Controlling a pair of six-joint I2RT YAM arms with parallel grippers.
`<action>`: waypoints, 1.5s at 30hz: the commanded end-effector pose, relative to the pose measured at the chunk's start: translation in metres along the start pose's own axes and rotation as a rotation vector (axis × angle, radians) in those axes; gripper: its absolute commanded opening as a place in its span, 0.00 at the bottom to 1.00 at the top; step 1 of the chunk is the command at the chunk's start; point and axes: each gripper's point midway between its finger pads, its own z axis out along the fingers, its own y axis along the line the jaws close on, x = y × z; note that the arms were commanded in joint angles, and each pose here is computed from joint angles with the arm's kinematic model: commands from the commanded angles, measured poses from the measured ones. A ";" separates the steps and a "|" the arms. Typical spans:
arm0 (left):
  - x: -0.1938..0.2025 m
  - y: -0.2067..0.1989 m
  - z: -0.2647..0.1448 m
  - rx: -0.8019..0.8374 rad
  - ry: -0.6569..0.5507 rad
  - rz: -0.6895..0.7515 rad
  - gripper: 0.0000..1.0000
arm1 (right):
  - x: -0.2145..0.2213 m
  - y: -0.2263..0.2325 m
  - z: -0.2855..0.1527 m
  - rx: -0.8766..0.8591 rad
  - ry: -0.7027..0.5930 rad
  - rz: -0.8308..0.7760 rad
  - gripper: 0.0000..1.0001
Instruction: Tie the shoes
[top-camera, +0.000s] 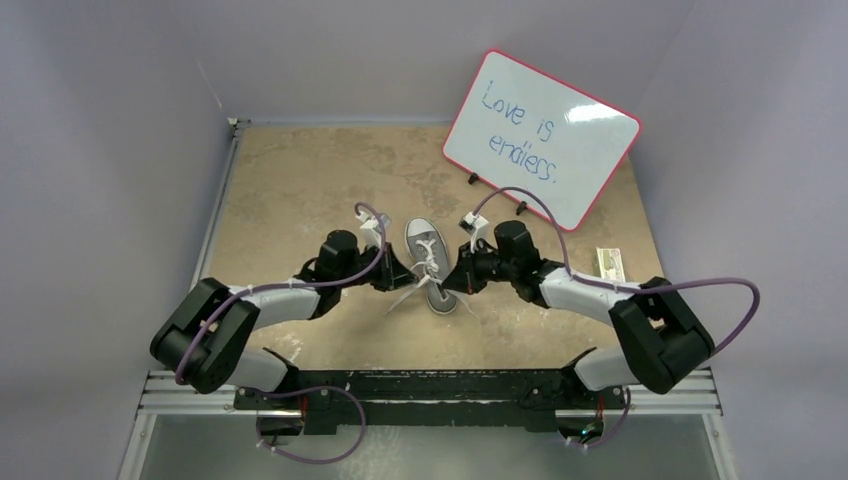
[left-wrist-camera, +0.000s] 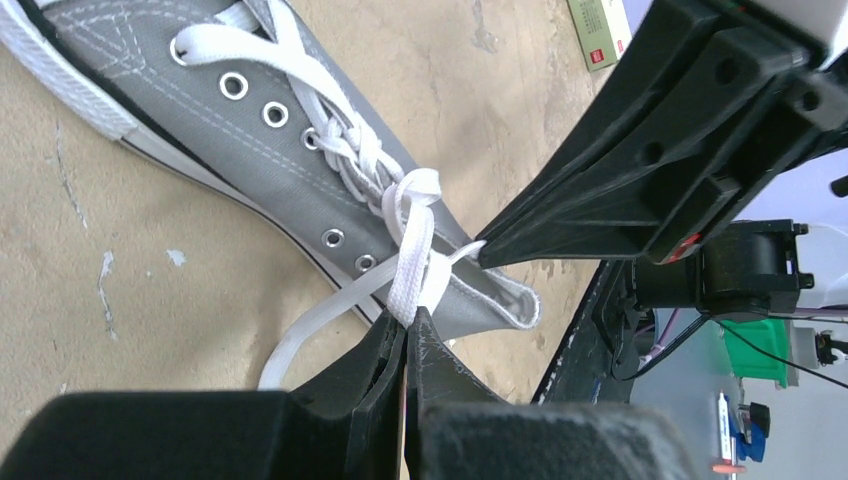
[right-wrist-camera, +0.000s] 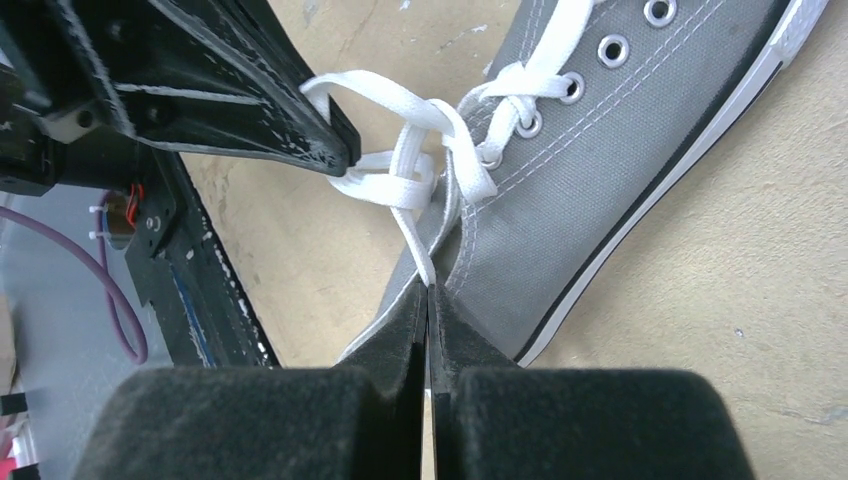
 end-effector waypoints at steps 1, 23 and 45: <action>-0.005 -0.010 -0.006 0.028 -0.034 0.012 0.00 | -0.033 0.012 -0.009 -0.001 -0.077 -0.057 0.00; -0.025 0.012 -0.026 -0.247 0.156 0.158 0.39 | -0.029 0.012 0.007 -0.058 -0.015 -0.045 0.00; -0.064 -0.005 0.043 0.033 0.122 0.117 0.51 | -0.035 0.018 0.007 -0.075 -0.010 -0.046 0.00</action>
